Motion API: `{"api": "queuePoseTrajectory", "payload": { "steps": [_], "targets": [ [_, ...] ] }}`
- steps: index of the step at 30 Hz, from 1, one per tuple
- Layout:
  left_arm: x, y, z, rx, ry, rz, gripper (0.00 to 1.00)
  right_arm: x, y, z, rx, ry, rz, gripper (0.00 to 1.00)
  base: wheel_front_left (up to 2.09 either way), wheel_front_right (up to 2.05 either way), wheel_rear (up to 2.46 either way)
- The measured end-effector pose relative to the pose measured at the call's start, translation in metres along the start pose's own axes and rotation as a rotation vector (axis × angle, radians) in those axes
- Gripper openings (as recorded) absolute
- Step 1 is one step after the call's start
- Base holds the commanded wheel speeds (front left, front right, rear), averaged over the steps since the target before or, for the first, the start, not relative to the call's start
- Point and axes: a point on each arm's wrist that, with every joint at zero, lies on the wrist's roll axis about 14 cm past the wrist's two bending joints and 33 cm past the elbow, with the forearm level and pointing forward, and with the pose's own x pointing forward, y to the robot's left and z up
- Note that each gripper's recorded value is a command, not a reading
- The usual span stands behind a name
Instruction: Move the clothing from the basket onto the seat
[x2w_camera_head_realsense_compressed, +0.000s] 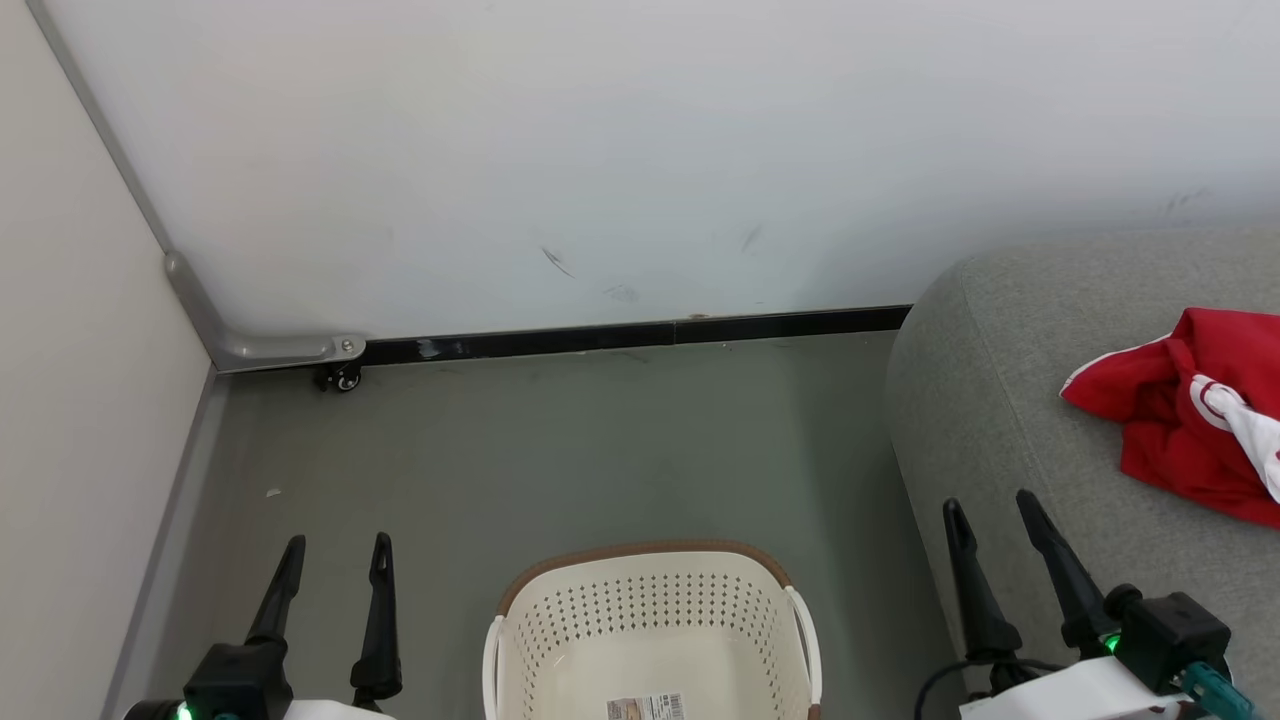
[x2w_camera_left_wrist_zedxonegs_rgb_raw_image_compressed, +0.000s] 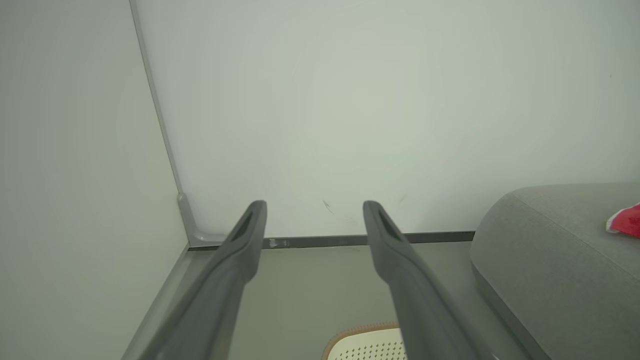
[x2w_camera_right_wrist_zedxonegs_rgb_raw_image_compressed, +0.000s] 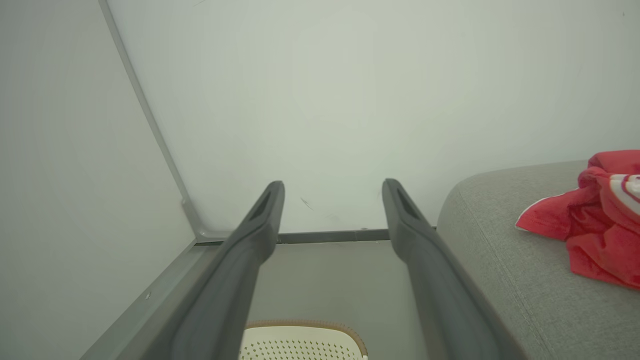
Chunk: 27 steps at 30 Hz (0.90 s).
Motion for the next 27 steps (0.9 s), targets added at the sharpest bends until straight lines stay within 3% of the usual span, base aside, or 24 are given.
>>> {"api": "queuePoseTrajectory", "payload": {
  "steps": [27],
  "targets": [
    [-0.0034,0.0049,-0.0030,0.022,0.008,0.011,1.00,-0.0071,-0.0001,0.0015,-0.009,0.015,-0.004,1.00,0.00,0.00,0.00]
  ]
}}
